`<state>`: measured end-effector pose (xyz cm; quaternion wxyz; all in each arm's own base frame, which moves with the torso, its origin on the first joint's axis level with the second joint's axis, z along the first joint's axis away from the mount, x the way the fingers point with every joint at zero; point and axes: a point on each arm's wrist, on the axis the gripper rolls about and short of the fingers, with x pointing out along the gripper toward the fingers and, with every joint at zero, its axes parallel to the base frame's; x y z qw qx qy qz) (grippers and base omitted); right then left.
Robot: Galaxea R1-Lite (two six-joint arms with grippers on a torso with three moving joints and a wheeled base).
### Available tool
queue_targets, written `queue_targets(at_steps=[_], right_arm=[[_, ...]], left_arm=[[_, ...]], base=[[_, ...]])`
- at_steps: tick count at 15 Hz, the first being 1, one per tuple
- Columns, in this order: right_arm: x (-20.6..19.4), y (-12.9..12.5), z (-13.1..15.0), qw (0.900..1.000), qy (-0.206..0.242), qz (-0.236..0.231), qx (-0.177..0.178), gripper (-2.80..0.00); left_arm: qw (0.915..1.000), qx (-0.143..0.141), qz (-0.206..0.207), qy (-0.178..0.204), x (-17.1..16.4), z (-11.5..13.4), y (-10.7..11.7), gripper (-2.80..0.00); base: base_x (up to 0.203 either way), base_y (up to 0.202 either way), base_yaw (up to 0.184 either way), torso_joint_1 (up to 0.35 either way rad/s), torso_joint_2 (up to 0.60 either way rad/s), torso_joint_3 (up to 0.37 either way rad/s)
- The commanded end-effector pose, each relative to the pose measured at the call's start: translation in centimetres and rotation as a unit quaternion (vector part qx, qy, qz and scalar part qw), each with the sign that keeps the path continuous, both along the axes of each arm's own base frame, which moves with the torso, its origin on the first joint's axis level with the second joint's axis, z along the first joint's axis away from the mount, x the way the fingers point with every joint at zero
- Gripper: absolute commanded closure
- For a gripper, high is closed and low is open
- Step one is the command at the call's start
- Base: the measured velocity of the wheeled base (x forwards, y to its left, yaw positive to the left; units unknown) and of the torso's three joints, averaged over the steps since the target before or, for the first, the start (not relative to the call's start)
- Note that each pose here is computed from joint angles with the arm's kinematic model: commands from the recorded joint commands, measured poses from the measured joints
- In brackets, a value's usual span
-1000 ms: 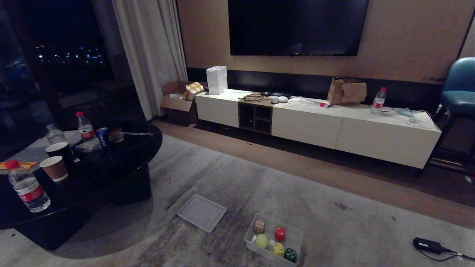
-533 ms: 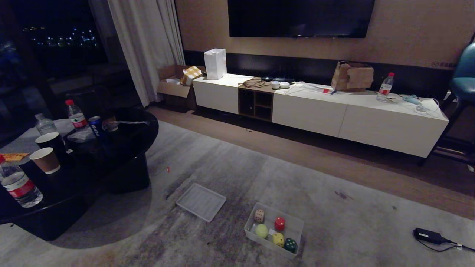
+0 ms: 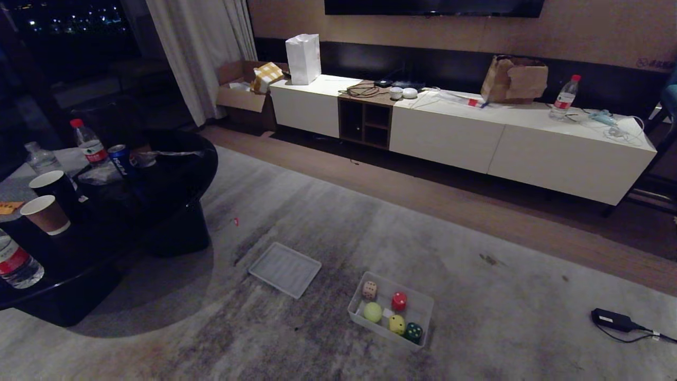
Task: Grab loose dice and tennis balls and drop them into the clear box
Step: Put the ball in the box
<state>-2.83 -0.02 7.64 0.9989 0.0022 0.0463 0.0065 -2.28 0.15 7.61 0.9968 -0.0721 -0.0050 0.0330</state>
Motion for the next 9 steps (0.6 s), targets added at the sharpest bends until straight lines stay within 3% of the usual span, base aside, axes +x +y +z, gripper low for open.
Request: queue_targets(at_steps=[1, 9], right_arm=[[0.01, 0.0, -0.01, 1.0, 0.001, 0.0, 0.0, 0.0], [0.01, 0.0, -0.01, 1.0, 0.001, 0.0, 0.0, 0.0]], left_arm=[[1.0, -0.001, 0.001, 0.001, 0.02, -0.04, 0.0, 0.0], [1.0, -0.001, 0.001, 0.001, 0.02, -0.04, 0.0, 0.0]], base=[[0.0, 0.0, 0.0, 0.006, 0.01, -0.206], [0.0, 0.0, 0.0, 0.003, 0.0, -0.198]])
